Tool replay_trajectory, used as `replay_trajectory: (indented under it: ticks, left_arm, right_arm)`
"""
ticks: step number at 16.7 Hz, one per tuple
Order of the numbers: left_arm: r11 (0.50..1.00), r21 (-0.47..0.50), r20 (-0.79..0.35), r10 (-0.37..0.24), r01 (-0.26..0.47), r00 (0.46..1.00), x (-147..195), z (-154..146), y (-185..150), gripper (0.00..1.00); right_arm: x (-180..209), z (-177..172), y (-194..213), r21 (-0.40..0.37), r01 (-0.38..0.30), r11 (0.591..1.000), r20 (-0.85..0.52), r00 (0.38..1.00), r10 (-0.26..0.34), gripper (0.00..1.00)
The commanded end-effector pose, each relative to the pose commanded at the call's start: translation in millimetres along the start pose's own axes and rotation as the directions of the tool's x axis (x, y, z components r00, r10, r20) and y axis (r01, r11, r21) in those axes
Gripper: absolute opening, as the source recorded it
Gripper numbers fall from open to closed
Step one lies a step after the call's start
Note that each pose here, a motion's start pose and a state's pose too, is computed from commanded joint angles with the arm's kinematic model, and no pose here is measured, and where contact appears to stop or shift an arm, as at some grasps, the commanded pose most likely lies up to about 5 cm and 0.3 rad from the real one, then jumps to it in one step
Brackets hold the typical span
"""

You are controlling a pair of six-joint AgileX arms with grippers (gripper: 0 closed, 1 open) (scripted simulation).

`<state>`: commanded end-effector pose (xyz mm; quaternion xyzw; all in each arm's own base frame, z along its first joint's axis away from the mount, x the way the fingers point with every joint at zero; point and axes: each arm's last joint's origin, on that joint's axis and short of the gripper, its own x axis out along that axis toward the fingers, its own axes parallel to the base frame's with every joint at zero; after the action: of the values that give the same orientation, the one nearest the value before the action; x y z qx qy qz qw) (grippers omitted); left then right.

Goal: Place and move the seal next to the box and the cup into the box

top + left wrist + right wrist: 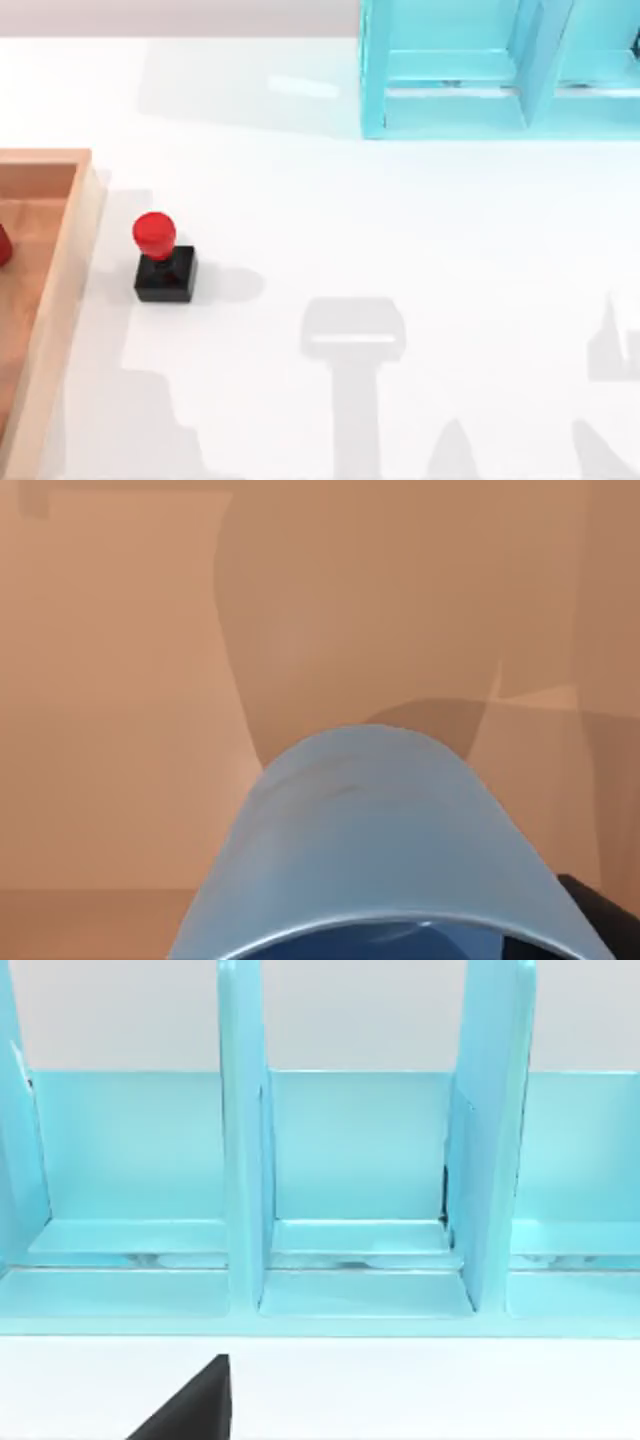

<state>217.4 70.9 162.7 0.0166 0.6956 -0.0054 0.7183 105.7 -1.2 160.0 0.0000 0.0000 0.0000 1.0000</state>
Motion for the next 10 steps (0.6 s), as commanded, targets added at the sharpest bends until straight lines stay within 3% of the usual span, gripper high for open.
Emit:
replay_trajectory:
  ticks: [10]
  left_arm:
    - [1.0,0.0,0.0,0.0,0.0,1.0,0.0,0.0,0.0,0.83]
  right_arm:
    - [0.0,0.0,0.0,0.0,0.0,1.0,0.0,1.0,0.0,1.0]
